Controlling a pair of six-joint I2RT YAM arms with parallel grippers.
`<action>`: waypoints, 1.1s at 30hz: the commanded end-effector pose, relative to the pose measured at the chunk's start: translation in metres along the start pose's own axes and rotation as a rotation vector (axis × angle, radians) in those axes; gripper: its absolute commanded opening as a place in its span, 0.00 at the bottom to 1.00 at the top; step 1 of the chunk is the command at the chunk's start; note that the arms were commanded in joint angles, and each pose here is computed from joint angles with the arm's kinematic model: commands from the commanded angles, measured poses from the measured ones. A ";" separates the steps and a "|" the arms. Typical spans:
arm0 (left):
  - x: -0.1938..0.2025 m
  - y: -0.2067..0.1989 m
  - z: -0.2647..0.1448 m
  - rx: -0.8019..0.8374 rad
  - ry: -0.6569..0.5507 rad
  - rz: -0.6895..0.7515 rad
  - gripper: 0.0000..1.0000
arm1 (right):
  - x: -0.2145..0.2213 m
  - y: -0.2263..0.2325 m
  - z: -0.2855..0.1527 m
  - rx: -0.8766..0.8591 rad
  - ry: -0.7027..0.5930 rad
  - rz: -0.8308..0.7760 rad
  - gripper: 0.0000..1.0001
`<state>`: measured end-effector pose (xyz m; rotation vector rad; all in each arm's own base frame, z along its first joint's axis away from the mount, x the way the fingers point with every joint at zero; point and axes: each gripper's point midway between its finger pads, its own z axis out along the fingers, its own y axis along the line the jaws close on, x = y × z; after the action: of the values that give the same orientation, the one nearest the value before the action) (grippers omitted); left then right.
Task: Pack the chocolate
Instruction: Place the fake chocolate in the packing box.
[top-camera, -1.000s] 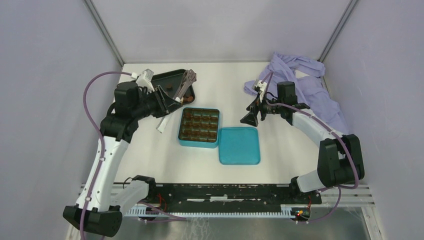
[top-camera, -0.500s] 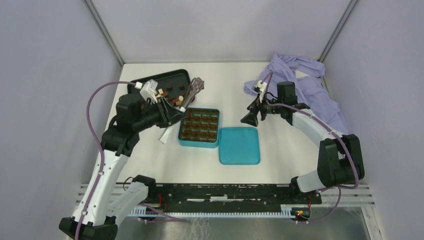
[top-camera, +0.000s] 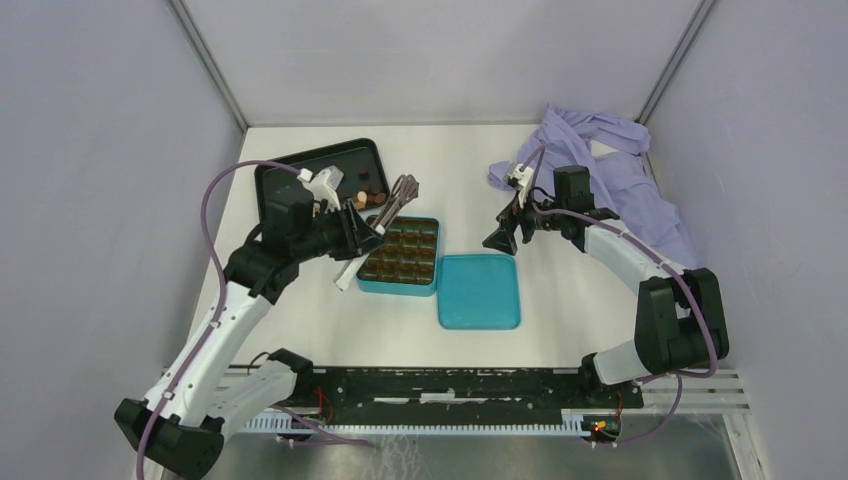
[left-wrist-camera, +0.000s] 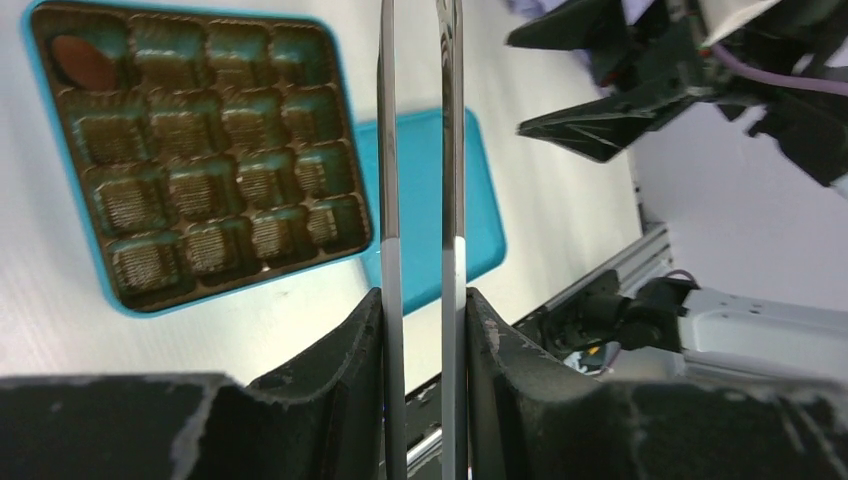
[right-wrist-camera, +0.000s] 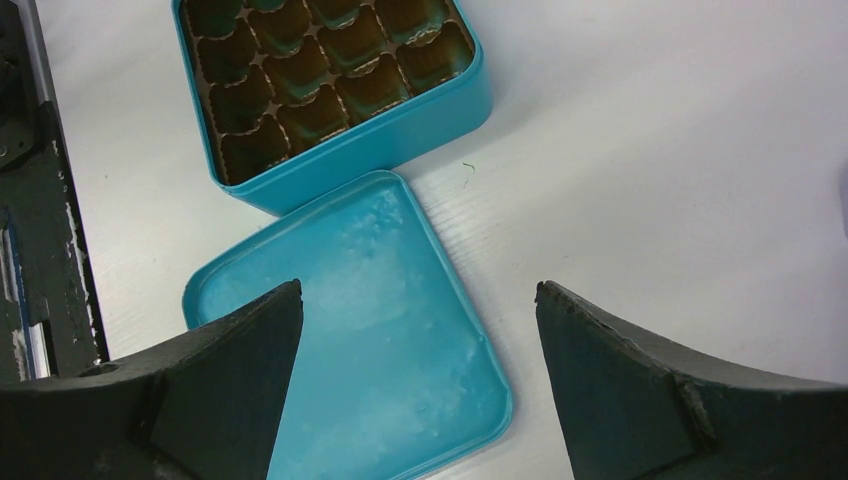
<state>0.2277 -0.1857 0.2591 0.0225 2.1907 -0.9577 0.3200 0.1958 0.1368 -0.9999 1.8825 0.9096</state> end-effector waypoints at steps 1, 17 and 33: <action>0.004 0.027 0.001 -0.131 0.000 0.050 0.02 | 0.000 -0.002 0.000 0.006 -0.008 -0.025 0.92; 0.018 0.084 0.031 -0.366 0.075 0.057 0.02 | 0.003 -0.002 0.002 -0.006 -0.006 -0.013 0.92; 0.033 0.089 0.050 -0.366 0.150 0.065 0.08 | 0.004 -0.002 0.003 -0.008 -0.003 -0.011 0.92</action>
<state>0.2467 -0.1527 0.1483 -0.0771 2.5326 -0.4989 0.3169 0.1952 0.1293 -0.9972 1.9006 0.9184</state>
